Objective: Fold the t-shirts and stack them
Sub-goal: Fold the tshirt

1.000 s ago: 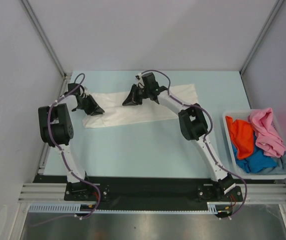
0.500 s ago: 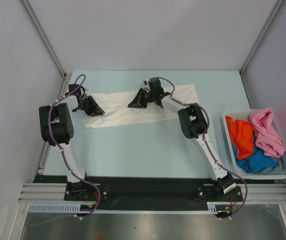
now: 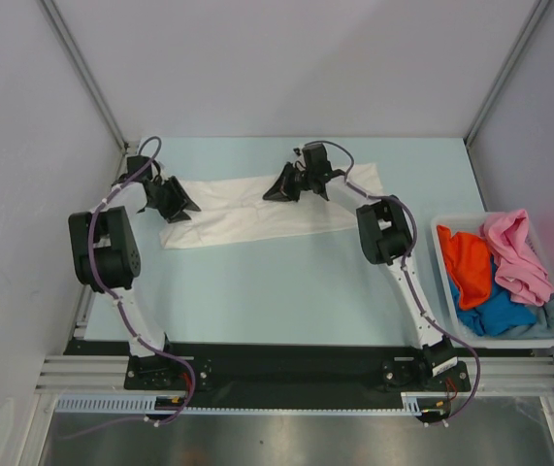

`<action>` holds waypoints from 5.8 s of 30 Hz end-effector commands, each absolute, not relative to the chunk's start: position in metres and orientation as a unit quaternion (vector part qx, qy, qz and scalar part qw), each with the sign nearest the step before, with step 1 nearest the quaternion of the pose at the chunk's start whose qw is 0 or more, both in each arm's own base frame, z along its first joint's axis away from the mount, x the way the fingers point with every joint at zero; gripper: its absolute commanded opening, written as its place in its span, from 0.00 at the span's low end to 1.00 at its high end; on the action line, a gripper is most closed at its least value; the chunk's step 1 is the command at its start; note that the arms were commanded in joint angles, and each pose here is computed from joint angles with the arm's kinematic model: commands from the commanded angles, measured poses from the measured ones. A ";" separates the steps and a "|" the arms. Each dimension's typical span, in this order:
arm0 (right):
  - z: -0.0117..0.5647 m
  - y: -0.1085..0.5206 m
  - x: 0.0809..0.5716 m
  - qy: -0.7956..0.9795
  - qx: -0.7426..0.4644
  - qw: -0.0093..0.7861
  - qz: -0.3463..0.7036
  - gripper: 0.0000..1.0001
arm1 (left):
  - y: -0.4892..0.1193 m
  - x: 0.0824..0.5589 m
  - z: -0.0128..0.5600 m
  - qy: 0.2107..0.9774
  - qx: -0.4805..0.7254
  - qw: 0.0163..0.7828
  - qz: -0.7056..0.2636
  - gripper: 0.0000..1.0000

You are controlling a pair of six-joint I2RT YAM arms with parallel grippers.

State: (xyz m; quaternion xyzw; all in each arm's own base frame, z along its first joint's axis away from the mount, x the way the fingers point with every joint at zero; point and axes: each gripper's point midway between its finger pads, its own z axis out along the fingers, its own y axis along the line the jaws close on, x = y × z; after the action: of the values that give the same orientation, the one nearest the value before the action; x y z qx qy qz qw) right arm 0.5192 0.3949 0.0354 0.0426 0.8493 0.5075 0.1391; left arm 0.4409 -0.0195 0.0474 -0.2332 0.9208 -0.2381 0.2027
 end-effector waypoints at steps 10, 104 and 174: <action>0.117 0.360 0.507 0.874 -0.020 0.189 0.447 0.47 | -0.040 0.415 0.120 0.899 -0.218 0.260 -0.276 0.57; -0.006 0.035 0.414 0.949 0.275 0.115 0.106 0.00 | 0.061 0.357 0.007 0.848 -0.461 0.207 -0.157 0.08; 0.078 0.163 0.365 0.947 -0.078 0.186 0.250 0.59 | 0.024 0.452 0.129 0.876 -0.215 0.356 -0.244 0.77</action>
State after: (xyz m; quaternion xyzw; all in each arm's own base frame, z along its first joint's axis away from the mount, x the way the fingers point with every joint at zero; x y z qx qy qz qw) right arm 0.3453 0.1523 0.0700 -0.0295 0.9639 0.2079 0.1634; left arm 0.4303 0.0246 0.1222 -0.2256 0.8859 -0.2225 0.3388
